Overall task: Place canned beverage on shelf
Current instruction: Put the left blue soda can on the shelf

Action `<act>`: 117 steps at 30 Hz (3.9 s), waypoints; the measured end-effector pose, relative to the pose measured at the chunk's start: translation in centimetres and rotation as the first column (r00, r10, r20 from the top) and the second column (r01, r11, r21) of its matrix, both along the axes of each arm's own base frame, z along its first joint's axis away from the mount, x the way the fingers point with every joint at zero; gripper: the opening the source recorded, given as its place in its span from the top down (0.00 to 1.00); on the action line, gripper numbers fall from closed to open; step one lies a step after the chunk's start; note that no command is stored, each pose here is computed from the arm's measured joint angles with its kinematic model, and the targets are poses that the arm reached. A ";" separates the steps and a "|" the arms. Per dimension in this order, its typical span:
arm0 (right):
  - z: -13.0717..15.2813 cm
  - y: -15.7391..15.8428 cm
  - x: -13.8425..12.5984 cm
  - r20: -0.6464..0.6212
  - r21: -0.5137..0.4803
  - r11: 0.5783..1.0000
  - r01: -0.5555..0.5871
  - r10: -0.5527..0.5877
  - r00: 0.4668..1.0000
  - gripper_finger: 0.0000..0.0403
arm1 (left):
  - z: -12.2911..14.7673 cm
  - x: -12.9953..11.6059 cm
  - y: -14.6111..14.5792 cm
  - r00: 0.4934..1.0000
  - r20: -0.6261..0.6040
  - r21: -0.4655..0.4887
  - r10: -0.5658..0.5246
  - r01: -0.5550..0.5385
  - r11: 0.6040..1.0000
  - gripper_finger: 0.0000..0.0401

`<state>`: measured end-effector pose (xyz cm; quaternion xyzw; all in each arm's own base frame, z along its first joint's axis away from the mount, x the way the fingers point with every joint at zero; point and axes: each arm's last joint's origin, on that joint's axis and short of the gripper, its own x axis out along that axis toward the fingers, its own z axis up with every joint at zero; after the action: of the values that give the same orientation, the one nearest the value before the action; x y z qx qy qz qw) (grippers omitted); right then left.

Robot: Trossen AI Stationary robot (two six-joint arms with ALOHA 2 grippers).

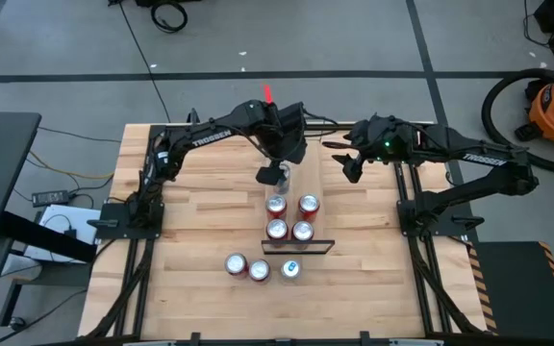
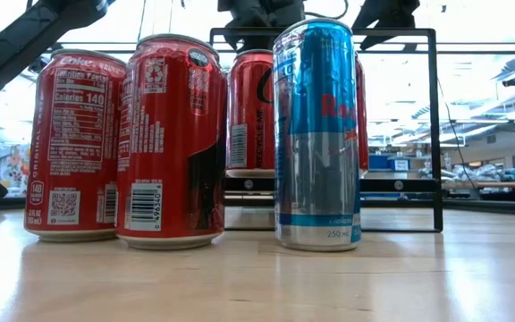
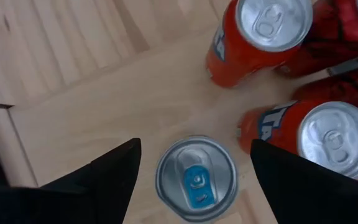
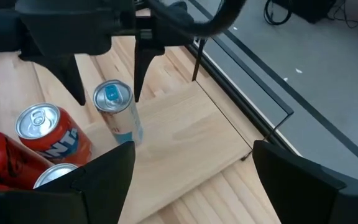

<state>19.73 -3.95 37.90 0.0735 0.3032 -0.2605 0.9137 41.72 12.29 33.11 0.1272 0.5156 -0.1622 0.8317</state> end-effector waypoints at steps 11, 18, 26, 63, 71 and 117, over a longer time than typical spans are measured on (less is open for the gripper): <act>0.0 0.0 0.0 0.002 -0.003 1.000 -0.014 0.014 1.000 0.17 | -0.1 0.1 -0.3 0.997 -0.031 0.086 0.067 -0.064 0.994 0.21; 0.0 0.0 0.0 0.002 -0.002 1.000 -0.014 0.014 1.000 0.17 | -0.1 0.4 -1.9 0.991 -0.062 0.157 0.119 -0.108 0.982 0.21; 0.0 0.0 0.1 0.000 -0.002 1.000 -0.024 0.024 1.000 0.17 | -0.2 0.3 -2.5 0.984 -0.096 0.136 0.151 -0.137 0.981 0.21; 0.1 0.1 0.1 0.010 0.005 0.999 -0.031 0.031 0.999 0.17 | -2.8 1.0 -2.3 0.811 -0.222 0.053 0.542 -0.545 0.837 0.36; 0.1 0.1 0.1 0.011 0.008 1.000 -0.029 0.029 1.000 0.17 | -2.8 1.0 -2.2 0.525 -0.249 0.003 0.814 -0.840 0.543 0.35; 0.7 1.8 0.7 0.079 -0.018 0.990 -0.142 0.143 0.987 0.17 | -2.9 1.8 -6.4 -0.029 -0.232 -0.058 0.972 -0.997 -0.043 0.21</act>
<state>20.46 -2.14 38.62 0.0567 0.2691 -0.1933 0.9418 43.47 5.89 30.24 -0.3776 0.4790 0.4211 0.6713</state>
